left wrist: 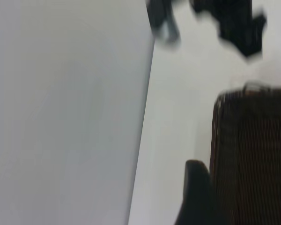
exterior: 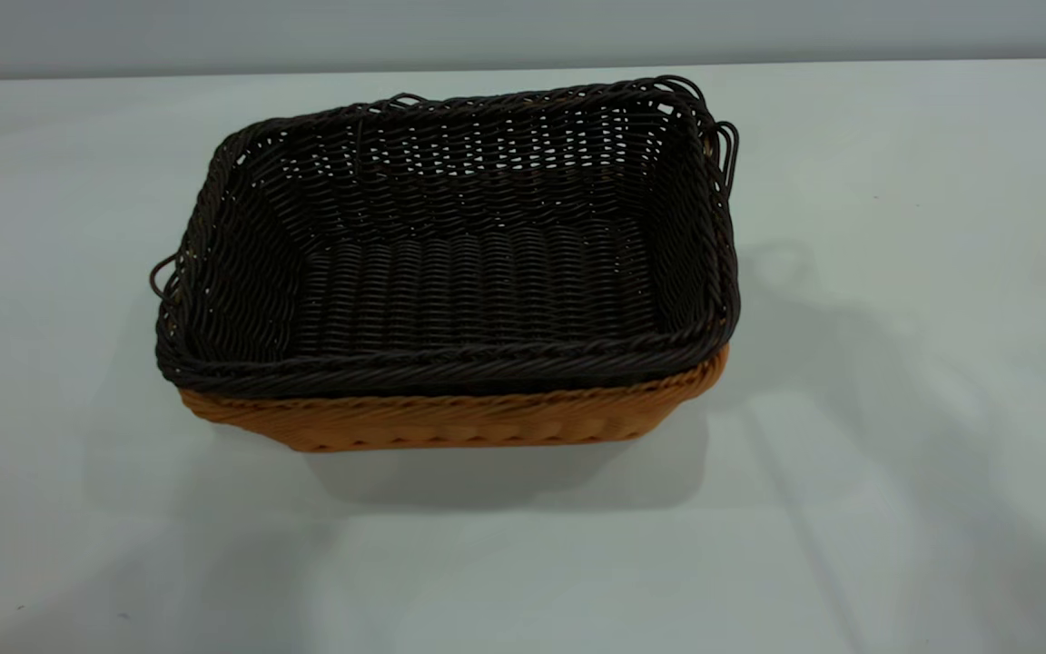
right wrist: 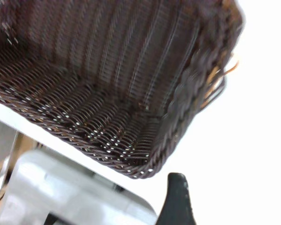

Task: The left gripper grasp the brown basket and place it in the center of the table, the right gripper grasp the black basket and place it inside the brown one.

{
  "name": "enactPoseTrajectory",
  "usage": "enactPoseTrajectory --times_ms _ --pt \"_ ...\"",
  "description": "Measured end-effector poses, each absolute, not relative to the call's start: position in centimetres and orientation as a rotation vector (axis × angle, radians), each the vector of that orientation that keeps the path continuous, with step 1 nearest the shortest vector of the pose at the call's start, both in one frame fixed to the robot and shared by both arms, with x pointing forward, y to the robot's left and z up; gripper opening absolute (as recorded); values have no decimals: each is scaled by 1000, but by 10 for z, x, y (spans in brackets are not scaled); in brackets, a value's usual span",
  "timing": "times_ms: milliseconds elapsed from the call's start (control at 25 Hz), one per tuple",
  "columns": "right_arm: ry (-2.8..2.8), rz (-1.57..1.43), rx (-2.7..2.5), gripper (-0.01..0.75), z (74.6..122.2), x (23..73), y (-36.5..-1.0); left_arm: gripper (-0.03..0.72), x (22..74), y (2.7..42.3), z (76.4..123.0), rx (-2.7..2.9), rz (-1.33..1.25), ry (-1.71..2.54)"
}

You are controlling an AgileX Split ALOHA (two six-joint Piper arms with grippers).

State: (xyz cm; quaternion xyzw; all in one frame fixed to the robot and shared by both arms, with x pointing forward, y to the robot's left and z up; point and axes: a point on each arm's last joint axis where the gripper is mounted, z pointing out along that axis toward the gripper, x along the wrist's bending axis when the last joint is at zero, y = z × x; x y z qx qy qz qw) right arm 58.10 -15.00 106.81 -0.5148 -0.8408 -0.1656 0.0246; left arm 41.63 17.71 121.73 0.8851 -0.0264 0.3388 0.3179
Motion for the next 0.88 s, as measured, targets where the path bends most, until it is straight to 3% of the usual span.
enactPoseTrajectory --times_ms 400,560,720,880 --pt "-2706 -914 -1735 512 1189 496 -189 421 357 260 1234 2403 1036 771" --pt "-2706 -1104 -1749 512 1223 457 -203 421 349 273 1237 2299 1069 986" --pt "-2710 -1240 -1745 501 1239 417 -217 421 346 273 1218 2272 984 1102" --pt "-2706 -1253 -1751 482 1226 377 -232 421 342 273 1183 2347 885 1148"
